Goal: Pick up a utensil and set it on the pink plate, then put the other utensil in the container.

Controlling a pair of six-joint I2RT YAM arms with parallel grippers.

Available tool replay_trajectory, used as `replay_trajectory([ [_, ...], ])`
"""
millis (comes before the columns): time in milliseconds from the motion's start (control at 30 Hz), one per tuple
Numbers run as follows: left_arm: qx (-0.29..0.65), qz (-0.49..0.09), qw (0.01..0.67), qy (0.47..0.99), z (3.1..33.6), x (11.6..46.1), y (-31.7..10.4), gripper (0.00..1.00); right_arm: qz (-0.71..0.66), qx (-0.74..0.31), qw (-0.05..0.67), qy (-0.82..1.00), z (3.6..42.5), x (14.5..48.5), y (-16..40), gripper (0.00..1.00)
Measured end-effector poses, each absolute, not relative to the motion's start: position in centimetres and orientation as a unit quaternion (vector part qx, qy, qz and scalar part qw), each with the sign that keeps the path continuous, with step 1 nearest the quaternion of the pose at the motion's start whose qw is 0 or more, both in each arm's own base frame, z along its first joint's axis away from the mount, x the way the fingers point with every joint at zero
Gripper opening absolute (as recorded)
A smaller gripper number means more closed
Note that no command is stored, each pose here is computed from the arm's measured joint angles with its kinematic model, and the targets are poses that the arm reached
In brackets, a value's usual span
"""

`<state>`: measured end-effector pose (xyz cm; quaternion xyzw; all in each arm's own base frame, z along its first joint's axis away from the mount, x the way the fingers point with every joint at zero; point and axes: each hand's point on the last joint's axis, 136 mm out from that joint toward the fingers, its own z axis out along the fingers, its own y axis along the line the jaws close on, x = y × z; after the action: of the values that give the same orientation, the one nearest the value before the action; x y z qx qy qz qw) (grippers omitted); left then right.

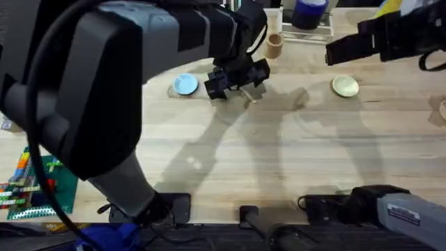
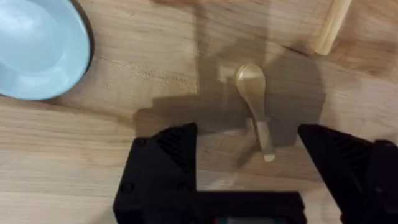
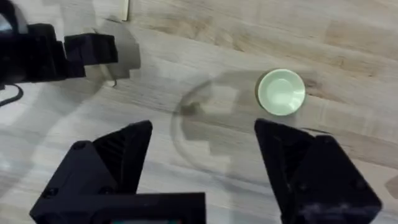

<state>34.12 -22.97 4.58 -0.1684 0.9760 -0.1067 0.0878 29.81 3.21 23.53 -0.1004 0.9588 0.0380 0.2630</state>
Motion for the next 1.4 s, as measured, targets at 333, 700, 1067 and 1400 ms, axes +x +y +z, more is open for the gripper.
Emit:
replay_trajectory([
  [333, -0.192, -0.103, 0.048, 0.975, 4.6, 33.5, -22.3, 0.999, 0.038, -0.1, 0.263, 0.959, 23.5, 29.8, 3.2, 0.997],
  [700, -0.218, -0.099, 0.049, 0.97, 7.0, 34.7, -22.5, 0.999, 0.038, -0.1, 0.263, 0.959, 23.5, 29.8, 3.2, 0.997],
  [1067, -0.23, -0.072, 0.013, 0.971, 3.9, 34.2, -22.7, 0.999, 0.038, -0.1, 0.264, 0.959, 23.5, 29.8, 3.2, 0.997],
  [1400, -0.234, -0.051, 0.01, 0.971, 3.7, 33.8, -21.9, 0.701, 0.038, -0.1, 0.264, 0.959, 23.6, 29.8, 3.2, 0.997],
])
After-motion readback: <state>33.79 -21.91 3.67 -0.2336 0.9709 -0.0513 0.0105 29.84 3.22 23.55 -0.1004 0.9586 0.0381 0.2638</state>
